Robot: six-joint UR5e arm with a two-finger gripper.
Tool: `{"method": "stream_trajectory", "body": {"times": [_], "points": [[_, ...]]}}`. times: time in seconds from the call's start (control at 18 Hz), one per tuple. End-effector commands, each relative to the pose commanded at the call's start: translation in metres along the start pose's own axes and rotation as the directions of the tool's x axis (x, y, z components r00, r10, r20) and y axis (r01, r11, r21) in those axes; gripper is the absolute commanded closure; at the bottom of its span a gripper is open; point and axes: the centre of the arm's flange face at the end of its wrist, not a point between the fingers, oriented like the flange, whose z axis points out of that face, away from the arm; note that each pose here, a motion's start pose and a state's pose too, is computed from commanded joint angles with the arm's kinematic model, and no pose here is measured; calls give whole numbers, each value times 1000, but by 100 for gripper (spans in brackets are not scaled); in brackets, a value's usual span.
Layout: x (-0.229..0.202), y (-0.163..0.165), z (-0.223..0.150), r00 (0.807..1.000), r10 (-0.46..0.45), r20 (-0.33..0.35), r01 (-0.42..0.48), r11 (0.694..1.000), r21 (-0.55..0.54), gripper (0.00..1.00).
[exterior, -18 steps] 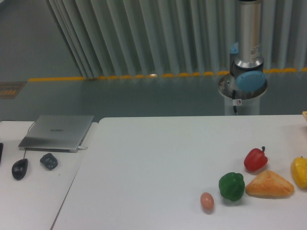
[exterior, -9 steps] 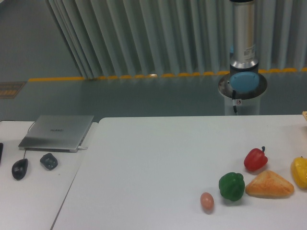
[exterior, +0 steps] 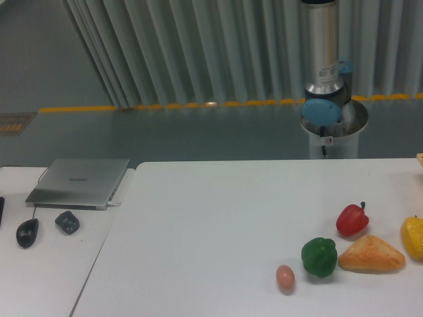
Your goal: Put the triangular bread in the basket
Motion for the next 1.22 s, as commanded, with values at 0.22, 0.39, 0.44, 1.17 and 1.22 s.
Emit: {"method": "stream_trajectory", "body": {"times": [0.22,0.39,0.44,1.17,1.22], "points": [[-27,-45,0,996,89,28,-90,995,51,0],[-44,-66,13,991,130,24,-132,987,96,0],[-49,-73,18,990,142,22,-143,984,110,0],[-92,-211,20,954,278,114,-288,954,86,0],[-90,-220,19,951,286,114,-297,951,87,0]]}}
